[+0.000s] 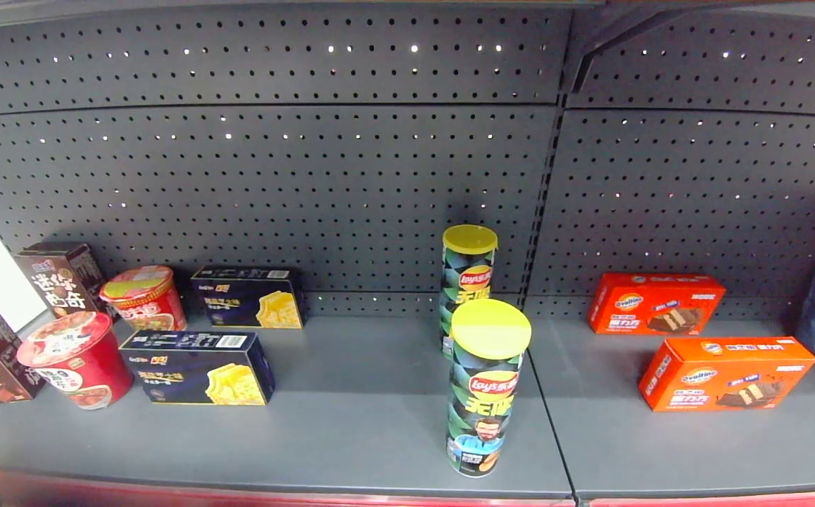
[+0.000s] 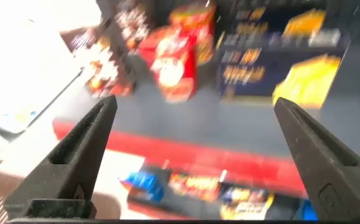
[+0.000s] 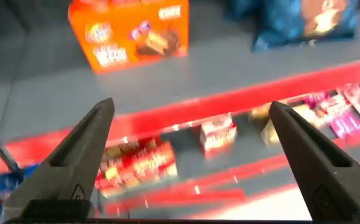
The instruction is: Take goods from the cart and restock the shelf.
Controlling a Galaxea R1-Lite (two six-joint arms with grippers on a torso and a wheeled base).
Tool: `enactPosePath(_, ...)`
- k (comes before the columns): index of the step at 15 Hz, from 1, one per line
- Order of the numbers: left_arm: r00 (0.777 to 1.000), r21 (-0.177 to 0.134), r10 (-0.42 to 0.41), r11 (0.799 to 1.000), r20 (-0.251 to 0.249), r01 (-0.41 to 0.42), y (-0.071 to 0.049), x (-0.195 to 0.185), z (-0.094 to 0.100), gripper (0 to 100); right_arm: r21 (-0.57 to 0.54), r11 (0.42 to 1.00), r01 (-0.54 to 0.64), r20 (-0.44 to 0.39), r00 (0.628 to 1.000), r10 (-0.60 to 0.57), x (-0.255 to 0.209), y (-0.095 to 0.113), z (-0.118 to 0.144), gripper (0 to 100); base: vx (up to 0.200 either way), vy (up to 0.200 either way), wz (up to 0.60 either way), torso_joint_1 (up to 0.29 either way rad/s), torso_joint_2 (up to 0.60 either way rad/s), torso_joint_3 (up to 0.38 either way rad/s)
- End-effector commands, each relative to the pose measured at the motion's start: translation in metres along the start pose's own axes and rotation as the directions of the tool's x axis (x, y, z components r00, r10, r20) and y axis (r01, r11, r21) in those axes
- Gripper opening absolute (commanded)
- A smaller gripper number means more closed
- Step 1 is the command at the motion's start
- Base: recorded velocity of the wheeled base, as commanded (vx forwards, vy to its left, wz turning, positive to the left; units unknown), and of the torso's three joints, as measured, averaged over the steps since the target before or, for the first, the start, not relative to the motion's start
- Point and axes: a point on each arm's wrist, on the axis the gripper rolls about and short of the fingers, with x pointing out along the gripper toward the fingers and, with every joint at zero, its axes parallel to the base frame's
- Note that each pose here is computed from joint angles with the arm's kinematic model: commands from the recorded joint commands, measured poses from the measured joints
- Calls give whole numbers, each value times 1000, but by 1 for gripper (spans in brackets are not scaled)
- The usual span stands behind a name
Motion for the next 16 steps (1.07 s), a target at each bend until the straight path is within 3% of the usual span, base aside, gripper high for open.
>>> enactPosePath(1,994,-34,-6,999,105,10,8,-30,-25,100,2,998,-60,70,996,60,5,2,-17,100,0,0,0,0,0,0)
enactPosePath(3,992,-34,-46,998,119,50,7,-30,-23,100,1,998,-65,98,993,65,24,3,-43,100,0,0,0,0,0,0)
enactPosePath(6,988,-51,-90,994,129,98,6,-30,-23,100,9,998,-59,107,993,58,27,2,-48,100,0,0,0,0,0,0)
enactPosePath(8,968,-37,-211,975,135,217,3,-30,-25,100,-43,997,-71,33,997,73,27,2,-56,100,0,0,0,0,0,0)
enactPosePath(10,946,-25,-296,953,134,302,0,-30,-27,100,-67,994,-84,35,996,87,27,3,-55,100,0,0,0,0,0,0)
enactPosePath(13,932,-19,-351,935,95,354,-5,-25,-42,100,-69,994,-86,33,996,88,27,3,-56,100,0,0,0,0,0,0)
enactPosePath(16,903,-56,-421,903,83,426,-7,-25,-45,100,-69,994,-86,33,996,88,27,3,-56,100,0,0,0,0,0,0)
